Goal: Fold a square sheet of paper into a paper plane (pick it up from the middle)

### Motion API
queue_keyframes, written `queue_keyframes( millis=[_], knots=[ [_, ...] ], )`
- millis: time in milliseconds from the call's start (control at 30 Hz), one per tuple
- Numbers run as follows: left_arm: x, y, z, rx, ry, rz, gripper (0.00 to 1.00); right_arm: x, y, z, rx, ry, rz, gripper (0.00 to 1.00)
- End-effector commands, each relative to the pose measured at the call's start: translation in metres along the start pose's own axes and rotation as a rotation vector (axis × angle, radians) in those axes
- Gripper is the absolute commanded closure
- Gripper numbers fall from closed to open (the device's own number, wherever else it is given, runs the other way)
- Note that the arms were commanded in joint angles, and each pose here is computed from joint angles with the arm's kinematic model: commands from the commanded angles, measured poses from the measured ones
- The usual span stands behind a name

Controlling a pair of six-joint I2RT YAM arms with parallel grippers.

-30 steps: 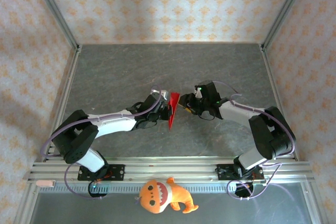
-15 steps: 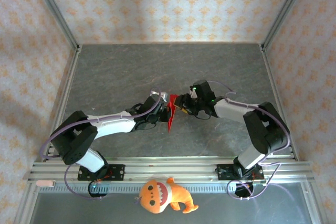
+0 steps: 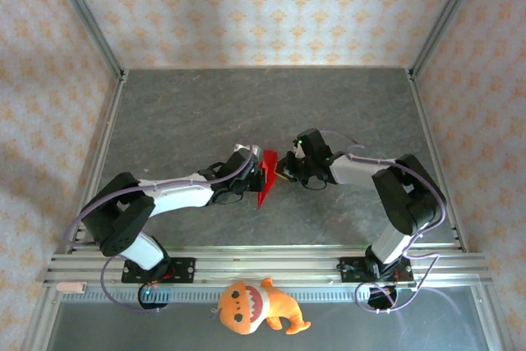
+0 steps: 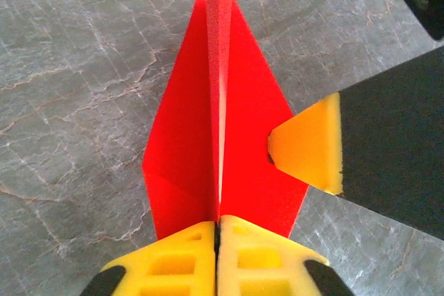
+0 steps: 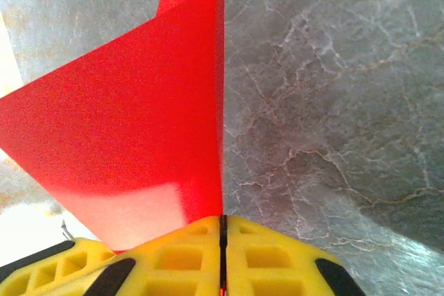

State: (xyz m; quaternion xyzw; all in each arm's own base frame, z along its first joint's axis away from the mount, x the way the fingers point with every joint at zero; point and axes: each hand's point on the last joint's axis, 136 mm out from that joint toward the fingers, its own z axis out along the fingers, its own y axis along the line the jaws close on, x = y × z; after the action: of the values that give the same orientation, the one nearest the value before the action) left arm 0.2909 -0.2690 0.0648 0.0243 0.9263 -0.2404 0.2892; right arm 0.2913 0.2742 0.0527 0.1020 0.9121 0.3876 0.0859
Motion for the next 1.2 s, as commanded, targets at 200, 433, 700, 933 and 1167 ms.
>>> queue_keyframes(
  millis=[200, 433, 700, 933, 1167],
  knots=[
    [0.007, -0.010, -0.004, 0.025, 0.036, 0.054, 0.68, 0.004, -0.003, 0.009, -0.034, 0.016, 0.010, 0.94],
    [0.018, -0.006, -0.001, 0.007, 0.070, 0.080, 0.64, 0.004, -0.004, 0.011, -0.035, 0.021, 0.011, 0.94],
    [0.020, -0.002, 0.008, -0.052, 0.088, 0.115, 0.64, 0.004, -0.003, 0.011, -0.037, 0.025, 0.008, 0.94],
    [0.021, 0.005, 0.010, -0.096, 0.088, 0.122, 0.65, 0.005, -0.004, 0.012, -0.037, 0.027, 0.005, 0.94],
    [0.022, 0.010, 0.009, -0.118, 0.090, 0.154, 0.75, 0.005, -0.006, 0.012, -0.030, 0.028, 0.003, 0.94]
  ],
)
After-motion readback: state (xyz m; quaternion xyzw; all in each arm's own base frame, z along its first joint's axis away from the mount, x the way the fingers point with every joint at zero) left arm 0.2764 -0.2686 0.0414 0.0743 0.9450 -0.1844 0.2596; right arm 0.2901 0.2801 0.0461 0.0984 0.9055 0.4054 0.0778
